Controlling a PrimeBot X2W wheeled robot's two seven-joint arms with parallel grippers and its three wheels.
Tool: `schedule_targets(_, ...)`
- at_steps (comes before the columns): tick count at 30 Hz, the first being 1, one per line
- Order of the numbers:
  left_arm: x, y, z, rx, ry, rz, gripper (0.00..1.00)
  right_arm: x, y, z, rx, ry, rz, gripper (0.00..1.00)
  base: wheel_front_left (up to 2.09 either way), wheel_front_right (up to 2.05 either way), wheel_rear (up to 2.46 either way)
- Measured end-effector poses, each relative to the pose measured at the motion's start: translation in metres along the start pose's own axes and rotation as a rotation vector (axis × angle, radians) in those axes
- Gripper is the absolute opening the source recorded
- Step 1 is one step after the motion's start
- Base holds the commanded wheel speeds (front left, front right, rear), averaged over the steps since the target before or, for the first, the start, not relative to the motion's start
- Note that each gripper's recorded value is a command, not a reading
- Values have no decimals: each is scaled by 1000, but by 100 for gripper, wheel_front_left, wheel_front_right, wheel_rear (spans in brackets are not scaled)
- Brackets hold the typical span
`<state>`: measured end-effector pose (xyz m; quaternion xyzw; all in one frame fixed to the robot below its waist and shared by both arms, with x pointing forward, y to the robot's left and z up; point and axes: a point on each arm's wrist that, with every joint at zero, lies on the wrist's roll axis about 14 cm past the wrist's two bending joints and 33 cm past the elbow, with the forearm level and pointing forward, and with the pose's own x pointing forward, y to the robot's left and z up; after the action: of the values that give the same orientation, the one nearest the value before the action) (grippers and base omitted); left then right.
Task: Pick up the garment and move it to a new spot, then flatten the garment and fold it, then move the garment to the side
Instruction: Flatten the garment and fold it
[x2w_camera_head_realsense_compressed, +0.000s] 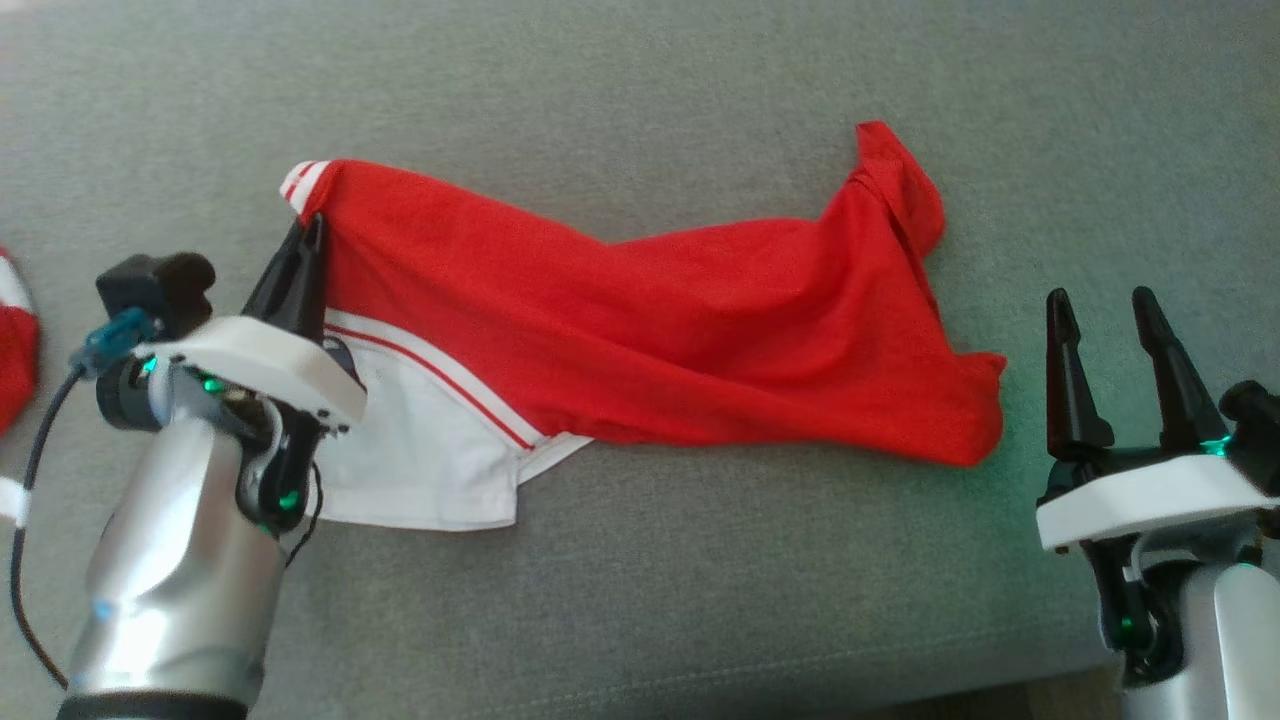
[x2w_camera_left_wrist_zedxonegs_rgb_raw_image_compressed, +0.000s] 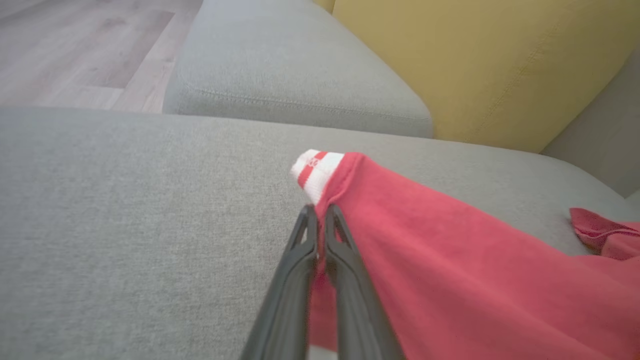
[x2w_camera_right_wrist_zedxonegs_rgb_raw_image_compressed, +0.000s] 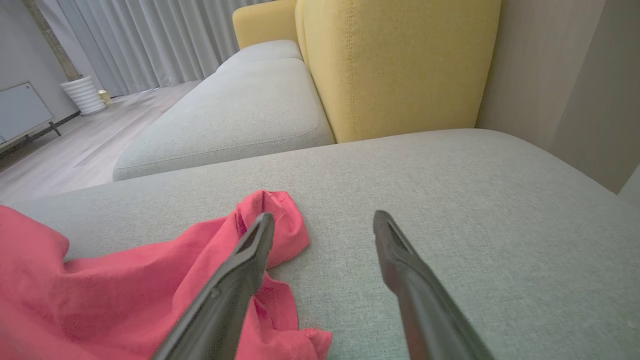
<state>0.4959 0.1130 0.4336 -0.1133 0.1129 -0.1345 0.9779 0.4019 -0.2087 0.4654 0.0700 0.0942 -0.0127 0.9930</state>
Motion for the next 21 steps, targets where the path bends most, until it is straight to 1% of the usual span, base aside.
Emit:
schedule_targets(1, 6, 1, -6, -6, 18, 1, 9, 0, -3, -1, -1, 1, -8, 100, 0, 0, 0)
schedule_targets(2, 10, 2, -11, -16, 29, 5, 61, 0, -5, -2, -1, 3, -16, 100, 0, 0, 0)
schedule_targets(3, 12, 3, -16, -21, 46, 10, 100, -1, -8, -4, -2, 6, -23, 100, 0, 0, 0)
schedule_targets(7, 12, 6, -22, -5, 45, 20, 100, -4, -11, -1, -19, -4, -35, 100, 0, 0, 0)
schedule_targets(10, 8, 8, -12, 31, 7, 36, 100, -4, -7, 4, -35, -18, -23, 100, 0, 0, 0)
schedule_targets(13, -1, 9, 8, 68, -66, 58, 100, -4, 3, 10, -52, -36, 6, 100, 0, 0, 0)
schedule_targets(16, -22, 6, 31, 116, -158, 75, 100, -4, 18, 17, -70, -51, 50, 100, 0, 0, 0)
schedule_targets(21, -67, 3, 41, 163, -226, 110, 100, -5, 42, 21, -87, -57, 119, 100, 0, 0, 0)
